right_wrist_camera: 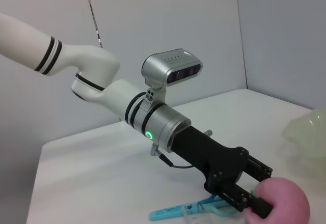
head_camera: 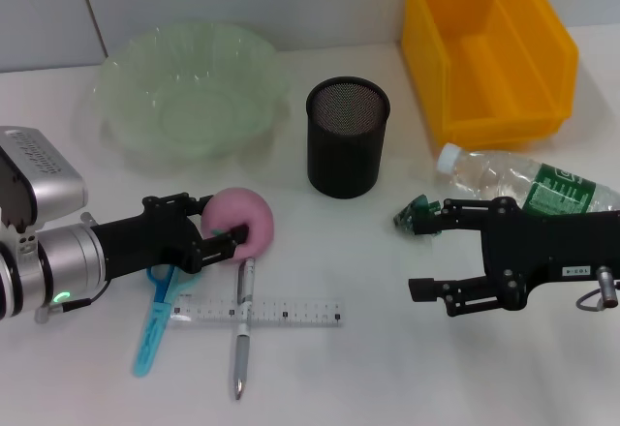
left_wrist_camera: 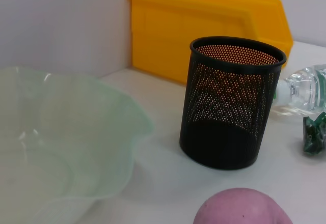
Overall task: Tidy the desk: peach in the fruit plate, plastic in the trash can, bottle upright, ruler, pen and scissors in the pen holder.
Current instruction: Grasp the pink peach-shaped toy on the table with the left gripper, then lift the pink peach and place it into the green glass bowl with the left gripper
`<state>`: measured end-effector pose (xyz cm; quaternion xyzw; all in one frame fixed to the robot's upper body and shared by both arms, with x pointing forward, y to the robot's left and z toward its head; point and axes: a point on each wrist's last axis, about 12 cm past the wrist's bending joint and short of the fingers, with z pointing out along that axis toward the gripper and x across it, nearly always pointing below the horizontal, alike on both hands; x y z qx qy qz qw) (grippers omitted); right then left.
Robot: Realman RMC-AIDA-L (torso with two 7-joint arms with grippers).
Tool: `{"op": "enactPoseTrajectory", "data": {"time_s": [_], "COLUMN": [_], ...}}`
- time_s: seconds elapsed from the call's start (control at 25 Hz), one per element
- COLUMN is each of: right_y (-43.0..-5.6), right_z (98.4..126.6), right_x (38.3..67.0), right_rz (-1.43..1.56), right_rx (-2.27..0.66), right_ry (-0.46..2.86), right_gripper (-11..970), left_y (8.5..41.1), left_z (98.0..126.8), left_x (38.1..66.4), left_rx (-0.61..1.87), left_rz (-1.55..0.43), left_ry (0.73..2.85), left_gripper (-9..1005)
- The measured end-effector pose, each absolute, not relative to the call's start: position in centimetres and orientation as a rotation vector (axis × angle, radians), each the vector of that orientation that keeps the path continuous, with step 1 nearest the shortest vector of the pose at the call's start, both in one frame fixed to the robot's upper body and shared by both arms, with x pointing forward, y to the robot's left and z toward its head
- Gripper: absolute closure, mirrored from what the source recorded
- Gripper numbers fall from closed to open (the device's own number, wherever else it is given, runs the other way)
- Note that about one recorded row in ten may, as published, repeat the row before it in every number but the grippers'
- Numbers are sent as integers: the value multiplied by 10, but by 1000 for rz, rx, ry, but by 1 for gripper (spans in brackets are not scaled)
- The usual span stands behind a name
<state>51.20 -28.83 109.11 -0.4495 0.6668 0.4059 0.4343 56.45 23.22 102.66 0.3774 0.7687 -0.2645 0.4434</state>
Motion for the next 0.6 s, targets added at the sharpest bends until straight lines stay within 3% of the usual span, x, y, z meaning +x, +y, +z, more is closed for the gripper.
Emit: {"op": "enactPoseTrajectory", "data": {"time_s": [0.08, 0.36, 0.6], "right_y": [-288, -288, -288], "right_z": [1091, 1091, 1090], "right_x": [512, 512, 511], "right_rz": [1012, 1013, 1014], "right_rx": [-1119, -1117, -1115], "right_ry": [1660, 1660, 1661], "right_gripper": [136, 136, 136], "left_y": [232, 231, 231], "left_z": [1027, 1028, 1044], "left_x": [564, 565, 558], "left_rx": [936, 923, 905], "left_rz": [-657, -669, -801], "left_ry": [1906, 1897, 1778], "left_gripper": [380, 467, 543]}}
